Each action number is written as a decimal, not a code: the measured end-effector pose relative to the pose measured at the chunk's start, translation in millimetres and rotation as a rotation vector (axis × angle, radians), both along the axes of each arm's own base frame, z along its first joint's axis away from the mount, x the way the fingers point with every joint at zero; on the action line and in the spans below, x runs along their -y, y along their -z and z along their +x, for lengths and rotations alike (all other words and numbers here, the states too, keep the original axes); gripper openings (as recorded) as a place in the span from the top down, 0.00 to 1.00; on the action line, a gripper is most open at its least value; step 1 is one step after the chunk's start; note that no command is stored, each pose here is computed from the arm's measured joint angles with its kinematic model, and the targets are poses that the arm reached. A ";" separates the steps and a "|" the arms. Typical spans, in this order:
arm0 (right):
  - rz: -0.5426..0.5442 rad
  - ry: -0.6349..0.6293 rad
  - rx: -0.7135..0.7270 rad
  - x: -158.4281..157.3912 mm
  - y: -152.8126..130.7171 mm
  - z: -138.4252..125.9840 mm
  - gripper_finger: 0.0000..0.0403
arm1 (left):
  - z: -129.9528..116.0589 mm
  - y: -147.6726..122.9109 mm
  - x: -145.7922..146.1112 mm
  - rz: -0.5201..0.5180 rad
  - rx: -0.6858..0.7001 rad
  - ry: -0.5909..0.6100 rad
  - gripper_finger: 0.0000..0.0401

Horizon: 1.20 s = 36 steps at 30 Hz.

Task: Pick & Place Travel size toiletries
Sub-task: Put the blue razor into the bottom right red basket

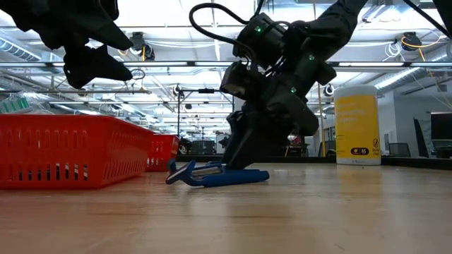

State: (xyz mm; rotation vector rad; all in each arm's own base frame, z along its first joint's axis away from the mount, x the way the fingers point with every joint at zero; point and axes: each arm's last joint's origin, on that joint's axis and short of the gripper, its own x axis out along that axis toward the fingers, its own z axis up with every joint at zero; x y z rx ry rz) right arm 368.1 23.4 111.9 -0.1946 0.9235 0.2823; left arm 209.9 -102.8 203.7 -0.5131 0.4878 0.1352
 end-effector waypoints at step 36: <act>0.019 0.135 0.088 -9.5 -70.6 -37.4 0.95 | 2.6 2.5 -3.0 0.047 -0.008 -0.003 0.40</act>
